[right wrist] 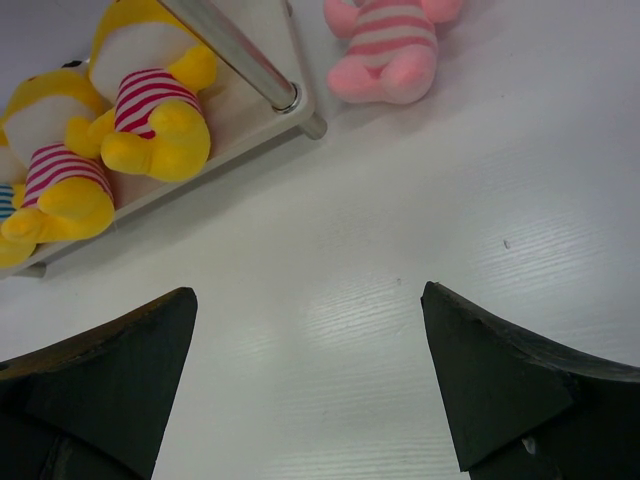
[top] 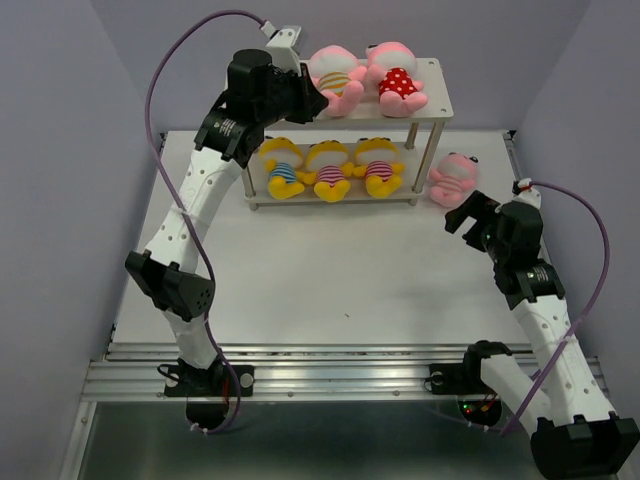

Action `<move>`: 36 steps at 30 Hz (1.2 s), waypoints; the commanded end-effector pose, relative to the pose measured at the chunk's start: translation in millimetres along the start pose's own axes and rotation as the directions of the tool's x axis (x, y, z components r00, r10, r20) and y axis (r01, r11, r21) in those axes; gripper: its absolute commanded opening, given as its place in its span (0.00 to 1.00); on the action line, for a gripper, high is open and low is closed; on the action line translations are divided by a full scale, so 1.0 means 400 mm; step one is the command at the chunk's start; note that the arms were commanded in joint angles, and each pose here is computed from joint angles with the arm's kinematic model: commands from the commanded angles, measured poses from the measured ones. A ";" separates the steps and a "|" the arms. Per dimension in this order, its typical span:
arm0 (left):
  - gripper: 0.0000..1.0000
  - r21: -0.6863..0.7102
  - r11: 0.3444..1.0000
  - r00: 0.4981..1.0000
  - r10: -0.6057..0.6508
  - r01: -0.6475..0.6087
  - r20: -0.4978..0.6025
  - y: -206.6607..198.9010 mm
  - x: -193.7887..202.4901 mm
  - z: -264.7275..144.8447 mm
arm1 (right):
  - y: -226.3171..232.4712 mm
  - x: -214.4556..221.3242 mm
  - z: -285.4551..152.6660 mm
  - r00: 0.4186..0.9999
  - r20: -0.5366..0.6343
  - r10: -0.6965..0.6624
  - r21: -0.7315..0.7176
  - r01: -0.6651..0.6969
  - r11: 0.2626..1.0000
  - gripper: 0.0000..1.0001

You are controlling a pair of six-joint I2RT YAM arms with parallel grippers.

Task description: Place and organize the stuffed toys onto the shelf

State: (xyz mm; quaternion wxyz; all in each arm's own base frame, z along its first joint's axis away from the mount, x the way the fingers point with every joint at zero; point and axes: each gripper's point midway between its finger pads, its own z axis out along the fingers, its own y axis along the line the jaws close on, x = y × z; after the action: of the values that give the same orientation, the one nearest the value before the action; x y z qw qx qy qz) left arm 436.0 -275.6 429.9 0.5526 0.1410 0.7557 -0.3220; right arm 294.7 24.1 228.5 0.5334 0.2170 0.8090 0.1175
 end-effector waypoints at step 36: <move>0.61 0.088 0.980 0.983 0.174 -0.178 0.050 -0.002 -0.073 -0.062 | 0.015 -0.014 -0.002 0.999 0.030 -0.019 -0.044 0.021 0.999 1.00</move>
State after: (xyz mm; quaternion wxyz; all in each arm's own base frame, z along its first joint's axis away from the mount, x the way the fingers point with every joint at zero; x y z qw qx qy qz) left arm 443.5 -263.5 411.0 0.5385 0.2216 0.7535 -0.3052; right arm 293.6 25.6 230.9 0.5363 0.2122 0.8079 0.1213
